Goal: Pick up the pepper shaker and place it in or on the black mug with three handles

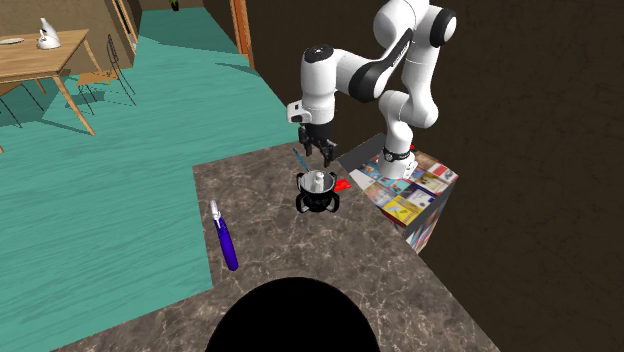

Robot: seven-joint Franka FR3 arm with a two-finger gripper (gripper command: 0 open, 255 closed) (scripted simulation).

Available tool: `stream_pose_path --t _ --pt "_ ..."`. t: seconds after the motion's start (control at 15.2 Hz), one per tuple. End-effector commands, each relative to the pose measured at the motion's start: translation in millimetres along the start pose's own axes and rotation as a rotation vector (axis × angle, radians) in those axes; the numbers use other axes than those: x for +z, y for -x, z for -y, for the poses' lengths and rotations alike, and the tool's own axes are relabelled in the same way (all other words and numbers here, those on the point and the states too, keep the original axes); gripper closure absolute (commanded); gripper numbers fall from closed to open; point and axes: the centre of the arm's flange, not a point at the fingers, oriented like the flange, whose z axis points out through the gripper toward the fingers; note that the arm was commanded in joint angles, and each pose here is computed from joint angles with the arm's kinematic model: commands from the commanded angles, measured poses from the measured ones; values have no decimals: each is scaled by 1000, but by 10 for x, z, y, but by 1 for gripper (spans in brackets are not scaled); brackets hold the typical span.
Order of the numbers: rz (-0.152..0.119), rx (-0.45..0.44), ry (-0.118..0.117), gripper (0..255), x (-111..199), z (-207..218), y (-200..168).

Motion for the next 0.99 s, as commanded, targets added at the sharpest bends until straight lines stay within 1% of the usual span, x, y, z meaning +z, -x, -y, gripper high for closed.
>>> stream_pose_path --t 0.0,0.2,0.46,0.92 --pt "0 0 0 0 0 0 0" --pt "0 0 0 0 0 0 0" --pt "0 0 0 0 -500 0 0" --pt "0 0 0 0 -500 0 0"
